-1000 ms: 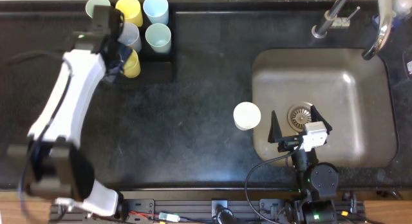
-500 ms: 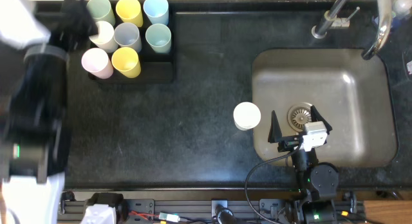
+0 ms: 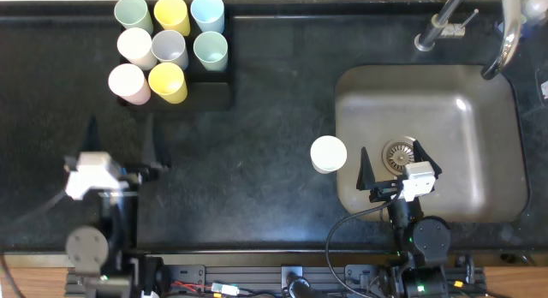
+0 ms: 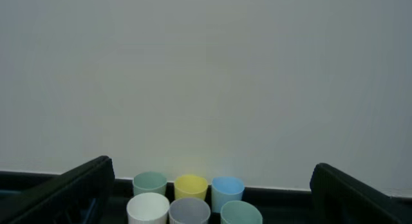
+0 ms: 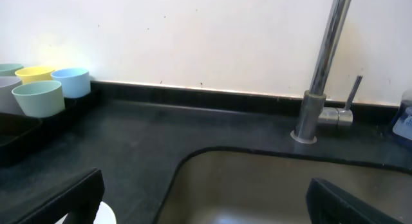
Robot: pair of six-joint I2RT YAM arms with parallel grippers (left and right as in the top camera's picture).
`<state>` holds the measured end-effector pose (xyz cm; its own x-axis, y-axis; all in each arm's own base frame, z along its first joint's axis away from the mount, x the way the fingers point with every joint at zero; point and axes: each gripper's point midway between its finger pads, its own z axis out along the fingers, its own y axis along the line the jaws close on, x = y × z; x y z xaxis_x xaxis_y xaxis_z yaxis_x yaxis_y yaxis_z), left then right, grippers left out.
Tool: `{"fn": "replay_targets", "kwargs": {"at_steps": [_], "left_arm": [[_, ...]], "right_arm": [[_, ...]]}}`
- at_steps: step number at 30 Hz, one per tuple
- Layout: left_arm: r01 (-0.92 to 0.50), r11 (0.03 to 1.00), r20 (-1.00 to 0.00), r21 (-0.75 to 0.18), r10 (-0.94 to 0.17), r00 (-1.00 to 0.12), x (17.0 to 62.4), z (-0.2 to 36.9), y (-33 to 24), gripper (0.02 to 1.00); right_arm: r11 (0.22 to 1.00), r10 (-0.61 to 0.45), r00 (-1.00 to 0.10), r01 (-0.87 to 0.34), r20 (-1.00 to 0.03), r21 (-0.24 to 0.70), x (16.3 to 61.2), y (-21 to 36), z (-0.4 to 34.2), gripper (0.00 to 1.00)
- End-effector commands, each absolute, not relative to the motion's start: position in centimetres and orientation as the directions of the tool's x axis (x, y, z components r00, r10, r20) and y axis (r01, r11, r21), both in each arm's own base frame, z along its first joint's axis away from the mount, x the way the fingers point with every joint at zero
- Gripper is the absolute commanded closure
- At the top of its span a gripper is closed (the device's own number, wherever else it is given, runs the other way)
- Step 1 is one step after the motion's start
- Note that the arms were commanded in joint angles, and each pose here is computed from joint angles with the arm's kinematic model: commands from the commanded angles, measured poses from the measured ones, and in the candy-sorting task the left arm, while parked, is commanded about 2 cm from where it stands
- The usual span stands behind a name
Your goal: Store Cups
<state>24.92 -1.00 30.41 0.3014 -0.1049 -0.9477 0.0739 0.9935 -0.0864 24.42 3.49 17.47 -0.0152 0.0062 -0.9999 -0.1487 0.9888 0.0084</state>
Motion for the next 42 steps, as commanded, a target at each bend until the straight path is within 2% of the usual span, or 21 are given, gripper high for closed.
{"fn": "replay_targets", "kwargs": {"at_steps": [1, 6, 13, 17, 42], "left_arm": [[0.108, 0.993, -0.936, -0.055, -0.089, 0.342, 23.5, 28.9, -1.7, 0.018], [0.109, 0.992, -0.957, -0.059, -0.087, 0.278, 23.5, 24.7, -1.8, 0.018], [0.102, 0.992, -0.997, -0.073, -0.075, 0.012, 24.6, 18.0, -2.2, 0.018], [0.106, 0.991, -0.994, -0.076, -0.068, -0.081, 24.5, 15.8, -2.5, 0.02], [0.112, 0.991, -0.994, -0.077, -0.067, -0.087, 24.4, 15.6, -2.7, 0.018]], "right_arm": [[0.989, 0.012, -0.013, -0.145, -1.0, 0.014, 24.4, 3.4, 17.2, 0.007], [0.989, 0.012, -0.013, -0.145, -1.0, 0.014, 24.4, 3.4, 17.2, 0.005], [0.989, 0.012, -0.013, -0.145, -1.0, 0.014, 24.4, 3.4, 17.2, 0.003], [0.989, 0.012, -0.013, -0.145, -1.0, 0.014, 24.4, 3.4, 17.2, 0.003], [0.989, 0.012, -0.013, -0.145, -1.0, 0.014, 24.4, 3.4, 17.2, 0.003]]}}
